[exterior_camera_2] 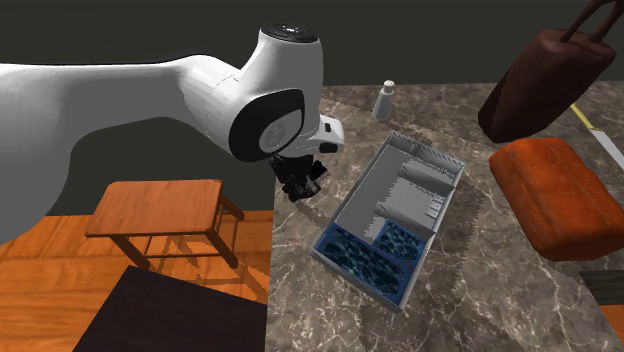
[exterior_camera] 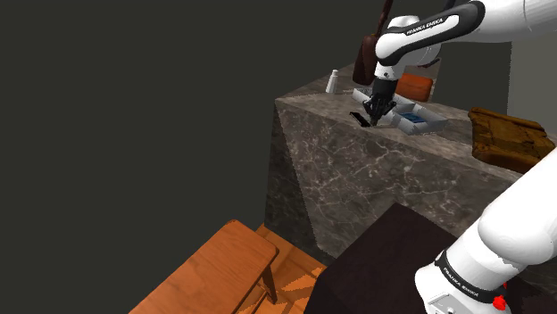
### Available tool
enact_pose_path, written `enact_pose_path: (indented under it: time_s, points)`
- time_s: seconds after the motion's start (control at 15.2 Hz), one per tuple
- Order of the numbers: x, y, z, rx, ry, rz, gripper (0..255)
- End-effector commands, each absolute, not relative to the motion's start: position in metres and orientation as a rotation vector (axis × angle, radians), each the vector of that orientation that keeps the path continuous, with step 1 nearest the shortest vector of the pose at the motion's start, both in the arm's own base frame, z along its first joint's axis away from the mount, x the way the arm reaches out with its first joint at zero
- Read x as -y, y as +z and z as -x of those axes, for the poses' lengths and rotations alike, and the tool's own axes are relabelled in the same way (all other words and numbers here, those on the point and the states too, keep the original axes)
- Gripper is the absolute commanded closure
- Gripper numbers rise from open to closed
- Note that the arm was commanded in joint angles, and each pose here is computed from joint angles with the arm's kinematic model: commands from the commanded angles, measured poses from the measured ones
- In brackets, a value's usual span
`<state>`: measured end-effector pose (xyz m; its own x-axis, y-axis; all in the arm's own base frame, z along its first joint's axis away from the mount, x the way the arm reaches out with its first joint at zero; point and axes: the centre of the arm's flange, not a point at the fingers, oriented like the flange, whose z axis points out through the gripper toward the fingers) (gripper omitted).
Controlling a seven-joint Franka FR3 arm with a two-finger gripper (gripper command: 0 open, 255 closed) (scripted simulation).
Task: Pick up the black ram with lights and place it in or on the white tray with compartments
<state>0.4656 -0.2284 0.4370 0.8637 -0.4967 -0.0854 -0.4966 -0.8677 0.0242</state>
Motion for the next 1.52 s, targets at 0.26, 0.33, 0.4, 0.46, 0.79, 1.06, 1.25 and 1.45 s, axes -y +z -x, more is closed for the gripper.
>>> enact_pose_path:
  time_s: [0.26,0.33,0.4,0.46,0.79,1.06,1.25,1.45]
  points:
    - [0.228,0.437,-0.466,0.808,-0.14,-3.031,0]
    - [0.228,0.442,-0.475,0.815,-0.112,-3.027,0]
    - [0.228,0.446,-0.485,0.823,-0.084,-3.023,0]
    - [0.228,0.451,-0.495,0.83,-0.056,-3.018,0]
    - [0.229,0.445,-0.512,0.843,-0.006,-3.009,0]
    - [0.229,0.424,-0.512,0.843,-0.006,-3.009,0]
    - [0.229,0.421,-0.512,0.843,-0.006,-3.009,0]
    - [0.229,0.421,-0.512,0.843,-0.006,-3.009,0]
